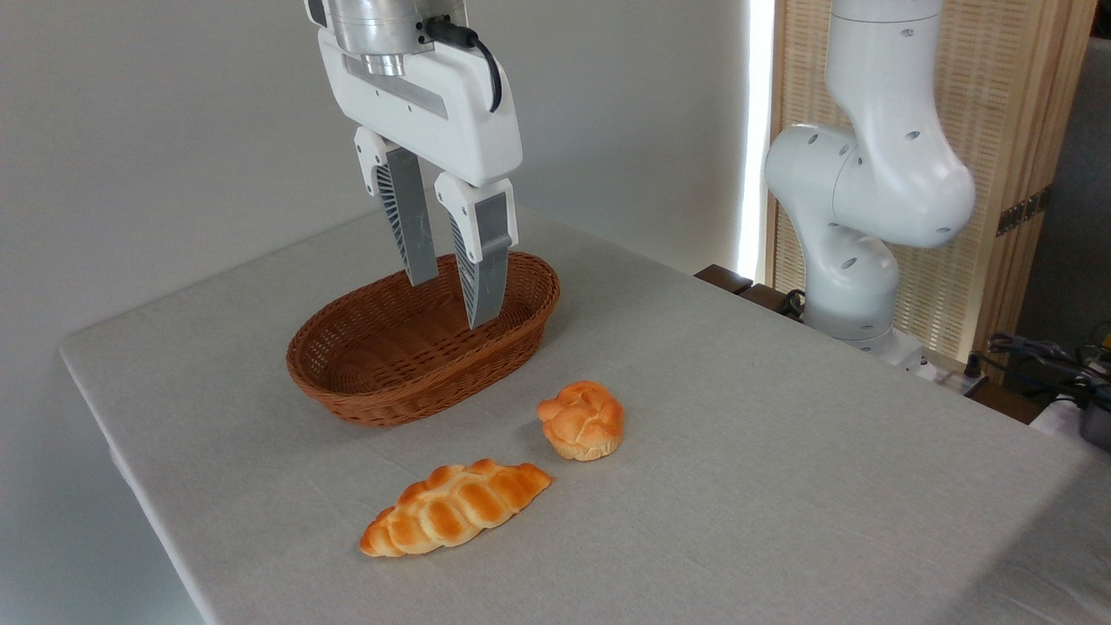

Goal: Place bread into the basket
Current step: 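Move the open gripper from above the basket down to the round roll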

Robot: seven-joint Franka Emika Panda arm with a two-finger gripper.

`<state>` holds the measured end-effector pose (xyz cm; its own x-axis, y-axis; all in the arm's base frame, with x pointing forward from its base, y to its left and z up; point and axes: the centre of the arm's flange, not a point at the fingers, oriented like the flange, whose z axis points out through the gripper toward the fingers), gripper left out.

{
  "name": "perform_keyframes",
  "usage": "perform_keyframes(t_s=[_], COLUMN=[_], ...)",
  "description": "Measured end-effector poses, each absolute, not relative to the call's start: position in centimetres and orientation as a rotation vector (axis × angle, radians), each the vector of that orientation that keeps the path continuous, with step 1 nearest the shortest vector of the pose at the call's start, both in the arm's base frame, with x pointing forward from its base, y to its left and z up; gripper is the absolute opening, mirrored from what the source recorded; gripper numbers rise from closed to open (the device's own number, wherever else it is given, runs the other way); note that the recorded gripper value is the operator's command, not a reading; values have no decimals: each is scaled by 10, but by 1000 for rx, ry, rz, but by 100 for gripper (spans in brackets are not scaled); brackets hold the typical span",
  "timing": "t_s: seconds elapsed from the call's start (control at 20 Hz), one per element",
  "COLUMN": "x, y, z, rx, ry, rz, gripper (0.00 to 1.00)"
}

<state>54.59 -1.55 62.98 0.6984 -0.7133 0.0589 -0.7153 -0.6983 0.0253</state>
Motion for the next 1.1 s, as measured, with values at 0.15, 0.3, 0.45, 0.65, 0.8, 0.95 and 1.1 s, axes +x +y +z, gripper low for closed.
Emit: perform_keyframes(t_s=[0.15, 0.3, 0.45, 0.65, 0.8, 0.95, 1.1], x=[546, 546, 546, 546, 542, 528, 509], y=[-15, -15, -14, -14, -14, -14, -20], z=[630, 629, 629, 628, 621, 609, 589], rx=[2853, 2853, 2853, 2853, 2848, 2837, 2802], ry=[-1200, -1199, -1197, -1195, -1194, -1209, -1280], rz=[69, 68, 67, 63, 42, 31, 24], gripper=[100, 100, 100, 100, 100, 100, 100])
